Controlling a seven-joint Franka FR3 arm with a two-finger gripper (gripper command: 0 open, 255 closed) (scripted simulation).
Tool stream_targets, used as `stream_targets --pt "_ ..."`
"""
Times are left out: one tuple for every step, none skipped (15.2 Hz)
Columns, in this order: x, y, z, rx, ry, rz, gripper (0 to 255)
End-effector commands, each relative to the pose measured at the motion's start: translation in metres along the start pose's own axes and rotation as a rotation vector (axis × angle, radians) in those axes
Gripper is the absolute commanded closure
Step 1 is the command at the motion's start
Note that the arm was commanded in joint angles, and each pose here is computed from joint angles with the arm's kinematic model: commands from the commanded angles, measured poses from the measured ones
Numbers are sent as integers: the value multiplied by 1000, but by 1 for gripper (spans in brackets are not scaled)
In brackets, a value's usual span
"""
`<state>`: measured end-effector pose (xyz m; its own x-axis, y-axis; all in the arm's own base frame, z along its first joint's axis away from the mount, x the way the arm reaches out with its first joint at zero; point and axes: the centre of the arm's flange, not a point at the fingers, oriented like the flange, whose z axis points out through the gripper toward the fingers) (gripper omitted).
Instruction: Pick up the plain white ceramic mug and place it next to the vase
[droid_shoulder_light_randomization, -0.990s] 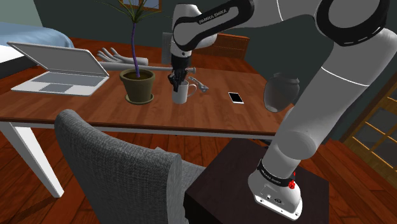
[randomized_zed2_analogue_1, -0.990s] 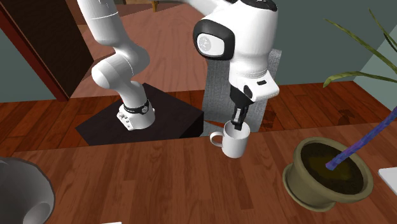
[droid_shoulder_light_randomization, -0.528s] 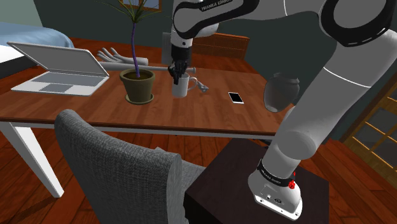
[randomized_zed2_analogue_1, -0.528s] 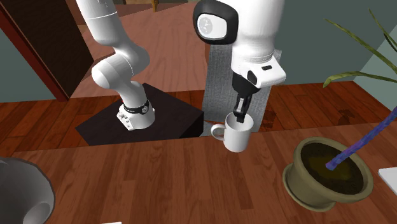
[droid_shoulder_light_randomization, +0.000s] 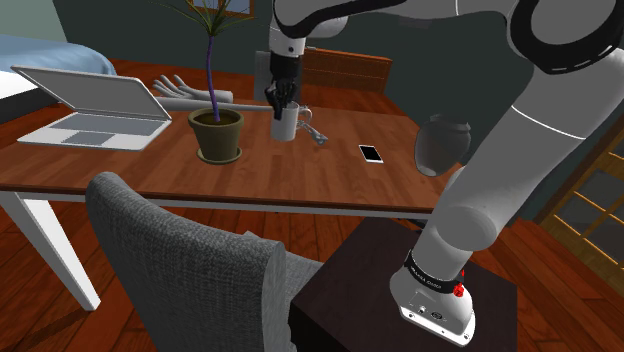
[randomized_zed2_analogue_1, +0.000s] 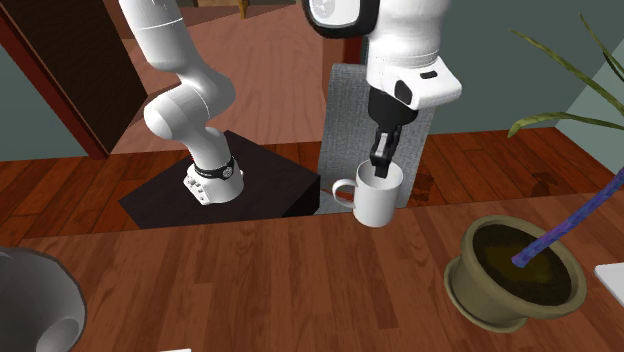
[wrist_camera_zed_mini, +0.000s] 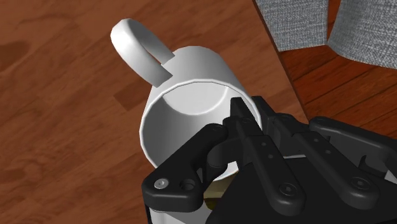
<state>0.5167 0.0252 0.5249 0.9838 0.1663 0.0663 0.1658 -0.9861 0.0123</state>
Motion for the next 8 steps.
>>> stream_targets --pt "1 1 -11 0 0 0 255" --pt "2 1 -16 0 0 0 255" --pt "2 1 -21 0 0 0 255" --pt "2 1 -26 0 0 0 255" --pt "3 1 -32 0 0 0 255" --pt "3 1 -37 0 0 0 255" --pt "3 1 -42 0 0 0 255" --pt "4 1 -47 0 0 0 255"
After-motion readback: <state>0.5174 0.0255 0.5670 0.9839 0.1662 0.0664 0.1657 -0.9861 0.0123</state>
